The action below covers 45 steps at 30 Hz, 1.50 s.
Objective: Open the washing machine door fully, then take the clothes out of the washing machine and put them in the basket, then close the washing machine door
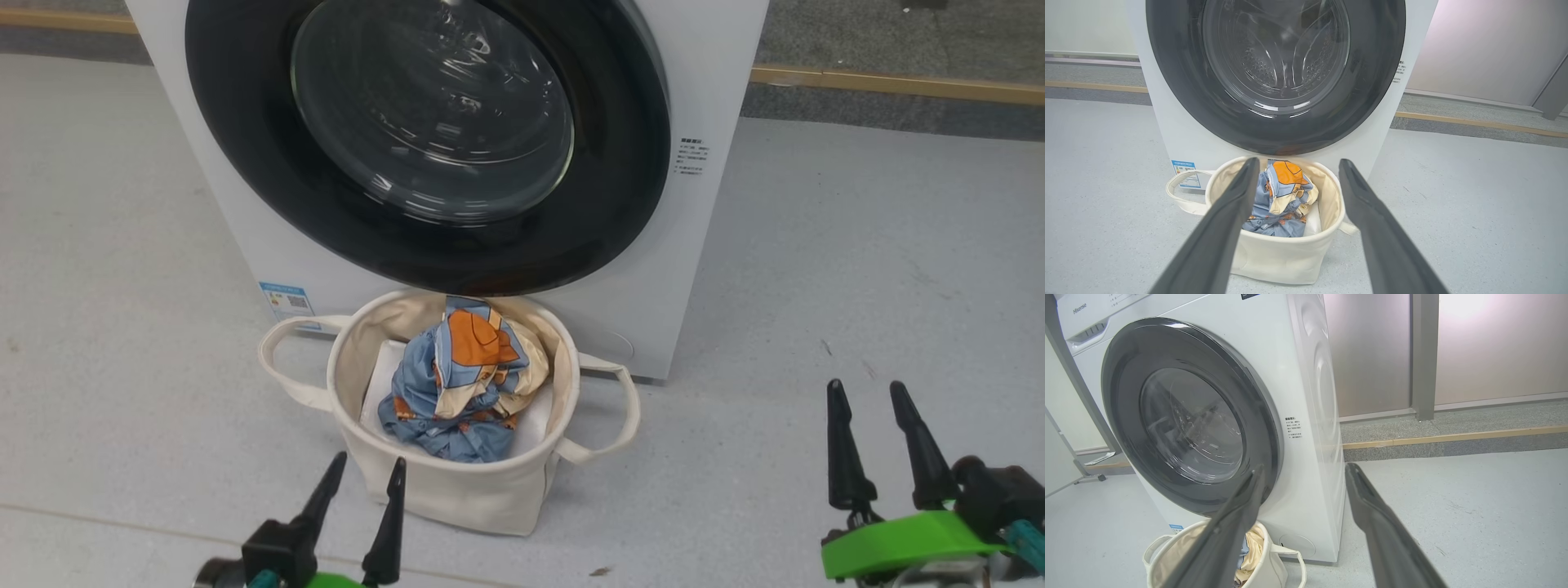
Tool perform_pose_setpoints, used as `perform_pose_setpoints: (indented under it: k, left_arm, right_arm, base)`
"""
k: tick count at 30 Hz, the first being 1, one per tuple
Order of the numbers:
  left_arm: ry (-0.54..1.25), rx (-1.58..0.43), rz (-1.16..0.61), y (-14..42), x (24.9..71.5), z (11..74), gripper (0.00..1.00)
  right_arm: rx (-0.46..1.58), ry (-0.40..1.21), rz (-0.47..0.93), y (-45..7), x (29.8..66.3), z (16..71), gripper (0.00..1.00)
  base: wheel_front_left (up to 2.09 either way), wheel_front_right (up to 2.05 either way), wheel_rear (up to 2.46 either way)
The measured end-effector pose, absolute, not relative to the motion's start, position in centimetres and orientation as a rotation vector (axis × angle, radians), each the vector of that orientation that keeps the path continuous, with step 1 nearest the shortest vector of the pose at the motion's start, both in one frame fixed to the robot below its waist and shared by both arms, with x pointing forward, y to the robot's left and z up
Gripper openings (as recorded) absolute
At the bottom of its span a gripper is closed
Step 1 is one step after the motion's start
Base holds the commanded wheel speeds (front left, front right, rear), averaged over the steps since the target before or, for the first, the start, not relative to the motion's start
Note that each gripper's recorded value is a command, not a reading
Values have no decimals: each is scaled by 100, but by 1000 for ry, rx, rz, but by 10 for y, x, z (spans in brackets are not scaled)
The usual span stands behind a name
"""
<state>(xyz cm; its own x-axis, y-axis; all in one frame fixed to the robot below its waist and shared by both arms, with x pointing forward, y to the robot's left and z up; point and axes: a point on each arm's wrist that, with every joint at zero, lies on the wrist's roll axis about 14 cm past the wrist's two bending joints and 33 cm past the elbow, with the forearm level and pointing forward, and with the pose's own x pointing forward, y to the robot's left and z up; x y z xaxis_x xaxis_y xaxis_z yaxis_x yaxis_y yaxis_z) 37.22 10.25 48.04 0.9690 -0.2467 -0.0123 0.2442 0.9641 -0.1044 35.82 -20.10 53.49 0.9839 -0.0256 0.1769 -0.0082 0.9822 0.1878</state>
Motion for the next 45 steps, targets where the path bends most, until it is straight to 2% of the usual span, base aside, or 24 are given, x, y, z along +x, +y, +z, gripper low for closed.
perform_pose_setpoints:
  k: [1, 7, 45]
  left_arm:
    - [36, -102, -246, 103, 372, 477, 0]
    - [156, -124, -224, 108, 354, 441, 0]
    - [213, -551, -63, 138, 361, 442, 0]
  right_arm:
    - [191, -170, -8, -200, 359, 532, 0]
    - [226, -60, -24, -200, 349, 497, 0]
    - [625, 5, -97, -210, 353, 482, 0]
  base:
    - [0, 0, 0]
    - [0, 0, 0]
    - [0, 0, 0]
